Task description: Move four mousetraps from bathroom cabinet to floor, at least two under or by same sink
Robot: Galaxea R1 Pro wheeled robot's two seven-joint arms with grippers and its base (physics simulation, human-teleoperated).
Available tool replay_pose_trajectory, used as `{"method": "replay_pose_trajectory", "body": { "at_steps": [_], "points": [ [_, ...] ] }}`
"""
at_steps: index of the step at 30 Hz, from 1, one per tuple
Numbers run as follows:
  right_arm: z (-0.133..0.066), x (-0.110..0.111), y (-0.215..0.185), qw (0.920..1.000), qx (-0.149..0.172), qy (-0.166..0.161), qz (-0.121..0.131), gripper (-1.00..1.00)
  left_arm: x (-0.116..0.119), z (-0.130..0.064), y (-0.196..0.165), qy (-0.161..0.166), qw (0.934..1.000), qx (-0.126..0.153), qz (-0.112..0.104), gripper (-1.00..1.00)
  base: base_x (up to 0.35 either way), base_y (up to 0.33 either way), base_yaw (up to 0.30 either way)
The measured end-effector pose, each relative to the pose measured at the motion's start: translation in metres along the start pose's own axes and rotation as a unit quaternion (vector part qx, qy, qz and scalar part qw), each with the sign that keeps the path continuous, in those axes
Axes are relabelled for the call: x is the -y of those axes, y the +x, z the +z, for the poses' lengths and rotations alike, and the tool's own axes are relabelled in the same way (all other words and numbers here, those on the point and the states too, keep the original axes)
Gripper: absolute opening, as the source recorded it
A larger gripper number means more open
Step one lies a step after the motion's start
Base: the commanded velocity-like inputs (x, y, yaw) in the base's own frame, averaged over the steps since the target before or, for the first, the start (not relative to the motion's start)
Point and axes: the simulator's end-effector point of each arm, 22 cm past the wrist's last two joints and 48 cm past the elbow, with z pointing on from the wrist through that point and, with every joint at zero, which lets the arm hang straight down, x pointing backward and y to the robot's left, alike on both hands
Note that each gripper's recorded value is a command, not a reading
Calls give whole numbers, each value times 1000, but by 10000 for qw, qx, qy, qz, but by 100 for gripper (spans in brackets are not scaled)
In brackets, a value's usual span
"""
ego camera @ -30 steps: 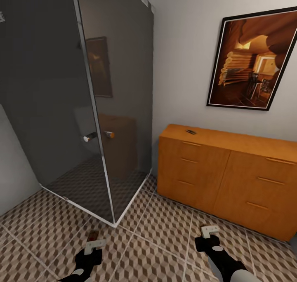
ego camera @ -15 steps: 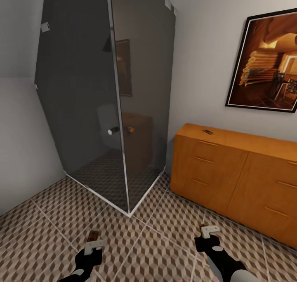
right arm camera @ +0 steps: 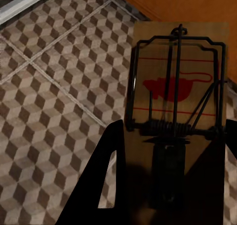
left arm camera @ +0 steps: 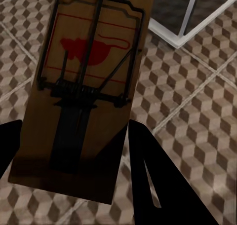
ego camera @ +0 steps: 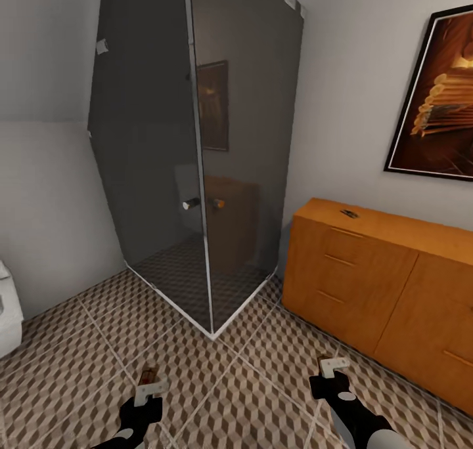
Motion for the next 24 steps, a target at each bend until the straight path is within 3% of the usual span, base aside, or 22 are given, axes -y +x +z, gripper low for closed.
{"method": "replay_pose_trajectory", "body": {
  "at_steps": [11,24],
  "points": [
    [1,-1,4,10000,-38,-6,-4,-100,-1,1,3,-10,10000,-19,1,-100,-91,-240,253],
    [3,-2,10,10000,-90,-15,-11,-100,-2,2,7,-21,10000,-60,1,-100,-85,234,253]
  ]
}}
